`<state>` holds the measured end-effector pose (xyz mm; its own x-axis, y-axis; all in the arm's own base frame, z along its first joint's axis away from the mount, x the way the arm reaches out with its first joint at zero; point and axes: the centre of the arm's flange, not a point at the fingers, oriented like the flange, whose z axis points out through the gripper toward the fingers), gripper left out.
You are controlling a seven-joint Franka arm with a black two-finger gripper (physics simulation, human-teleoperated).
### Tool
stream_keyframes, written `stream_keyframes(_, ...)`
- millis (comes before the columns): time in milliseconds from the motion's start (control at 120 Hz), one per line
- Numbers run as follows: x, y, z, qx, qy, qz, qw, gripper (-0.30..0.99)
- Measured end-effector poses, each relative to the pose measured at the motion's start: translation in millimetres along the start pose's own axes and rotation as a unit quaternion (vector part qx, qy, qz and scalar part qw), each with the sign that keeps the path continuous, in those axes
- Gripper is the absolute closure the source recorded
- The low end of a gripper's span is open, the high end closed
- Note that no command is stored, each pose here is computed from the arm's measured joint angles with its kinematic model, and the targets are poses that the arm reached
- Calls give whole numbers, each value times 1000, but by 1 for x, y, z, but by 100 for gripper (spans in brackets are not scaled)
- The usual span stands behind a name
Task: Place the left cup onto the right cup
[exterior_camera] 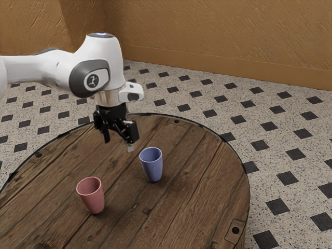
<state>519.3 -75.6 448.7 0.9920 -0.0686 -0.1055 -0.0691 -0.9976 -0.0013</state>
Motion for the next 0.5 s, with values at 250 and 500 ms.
stream_keyframes(250,-24,-13,24,-2,2,-35,999,0)
stream_keyframes(500,-51,-4,40,-3,2,-59,998,1)
